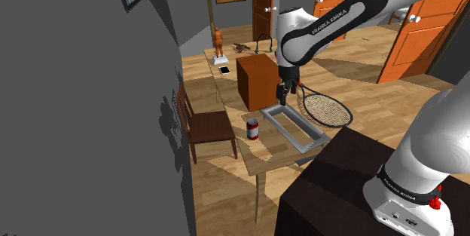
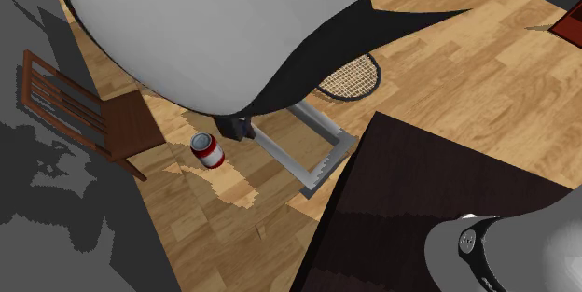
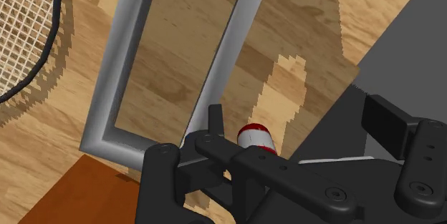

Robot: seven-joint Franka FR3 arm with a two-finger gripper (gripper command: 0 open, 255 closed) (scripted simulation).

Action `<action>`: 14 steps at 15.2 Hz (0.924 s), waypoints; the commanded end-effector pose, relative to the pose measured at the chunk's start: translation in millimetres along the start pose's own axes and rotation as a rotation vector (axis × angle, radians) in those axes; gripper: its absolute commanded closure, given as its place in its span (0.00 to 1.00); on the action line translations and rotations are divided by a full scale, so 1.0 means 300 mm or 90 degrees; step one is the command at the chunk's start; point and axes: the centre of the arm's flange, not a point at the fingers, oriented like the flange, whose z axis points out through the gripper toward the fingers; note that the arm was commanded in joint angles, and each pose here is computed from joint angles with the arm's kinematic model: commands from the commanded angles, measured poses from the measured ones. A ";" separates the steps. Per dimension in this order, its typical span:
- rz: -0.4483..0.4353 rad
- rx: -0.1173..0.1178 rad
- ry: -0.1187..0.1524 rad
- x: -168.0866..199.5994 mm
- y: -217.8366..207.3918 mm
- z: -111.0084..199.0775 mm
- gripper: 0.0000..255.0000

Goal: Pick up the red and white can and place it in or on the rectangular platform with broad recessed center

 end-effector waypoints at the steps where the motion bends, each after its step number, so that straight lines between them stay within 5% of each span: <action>1: -0.004 0.004 0.007 0.059 -0.007 0.070 0.00; 14: -0.032 0.028 0.046 0.436 -0.008 0.473 0.00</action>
